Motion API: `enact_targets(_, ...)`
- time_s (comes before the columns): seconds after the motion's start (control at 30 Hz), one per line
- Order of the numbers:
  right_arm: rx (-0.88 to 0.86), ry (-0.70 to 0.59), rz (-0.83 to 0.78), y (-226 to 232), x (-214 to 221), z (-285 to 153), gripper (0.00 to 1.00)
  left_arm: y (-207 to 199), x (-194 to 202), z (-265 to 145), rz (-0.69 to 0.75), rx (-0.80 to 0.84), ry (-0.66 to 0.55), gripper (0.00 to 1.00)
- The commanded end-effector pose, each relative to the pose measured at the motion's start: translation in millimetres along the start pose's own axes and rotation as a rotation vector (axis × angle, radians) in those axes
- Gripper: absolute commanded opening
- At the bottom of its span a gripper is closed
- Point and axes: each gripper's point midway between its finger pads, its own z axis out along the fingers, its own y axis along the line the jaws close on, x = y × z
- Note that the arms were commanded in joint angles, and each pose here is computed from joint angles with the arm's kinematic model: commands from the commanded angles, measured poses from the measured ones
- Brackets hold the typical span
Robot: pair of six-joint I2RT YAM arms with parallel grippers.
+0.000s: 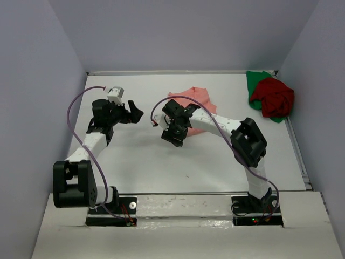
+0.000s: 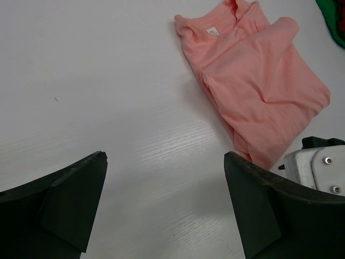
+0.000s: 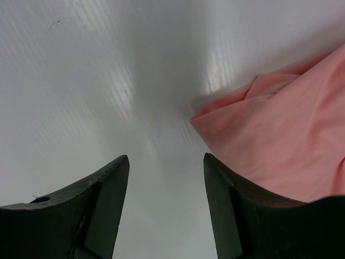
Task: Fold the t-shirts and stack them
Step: Put the neatly folded tshirt into the corner of the board with the left arm
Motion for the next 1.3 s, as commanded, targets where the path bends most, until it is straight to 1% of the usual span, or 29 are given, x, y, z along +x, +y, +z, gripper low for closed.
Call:
enact_targets(0.0,0.053,-0.065,-0.034,-16,-28,-5,0.63,-18,-27,-2,0.076,0.041,-0.067,0.99)
enact_targets(0.23,0.113,-0.066,-0.061,-32,-34,2,0.63,-23,-27,-2,0.079,0.056,-0.064,0.99)
enact_targets(0.63,0.114,-0.004,-0.037,-48,-8,35,0.64,-27,-25,-2,0.086,0.067,-0.062,0.99)
enact_targets(0.83,0.108,0.015,-0.022,-54,3,48,0.60,-27,-20,-1,0.089,0.062,-0.054,0.99)
enact_targets(0.9,0.112,0.021,-0.022,-55,5,50,0.52,-27,-20,-1,0.089,0.065,-0.052,0.99)
enact_targets(0.93,0.114,0.022,-0.010,-58,9,50,0.40,-28,-18,0,0.085,0.065,-0.047,0.99)
enact_targets(1.03,0.123,0.024,-0.012,-59,10,48,0.21,-27,-16,2,0.068,0.069,-0.038,0.99)
enact_targets(1.07,0.132,0.021,-0.011,-60,10,45,0.12,-26,-14,5,0.059,0.066,-0.031,0.99)
enact_targets(1.1,0.137,0.021,-0.002,-64,11,43,0.08,-26,-13,6,0.050,0.068,-0.025,0.99)
enact_targets(1.13,0.146,0.017,0.002,-65,10,40,0.00,-27,-14,7,0.034,0.075,-0.023,0.99)
enact_targets(1.2,0.159,-0.001,0.003,-68,4,33,0.00,-26,-9,11,0.005,0.078,0.000,0.99)
enact_targets(1.23,0.160,-0.010,0.003,-68,1,29,0.00,-29,-13,13,-0.001,0.091,-0.002,0.99)
enact_targets(1.27,0.167,-0.023,0.005,-69,-3,25,0.00,-28,-10,14,-0.033,0.090,0.011,0.99)
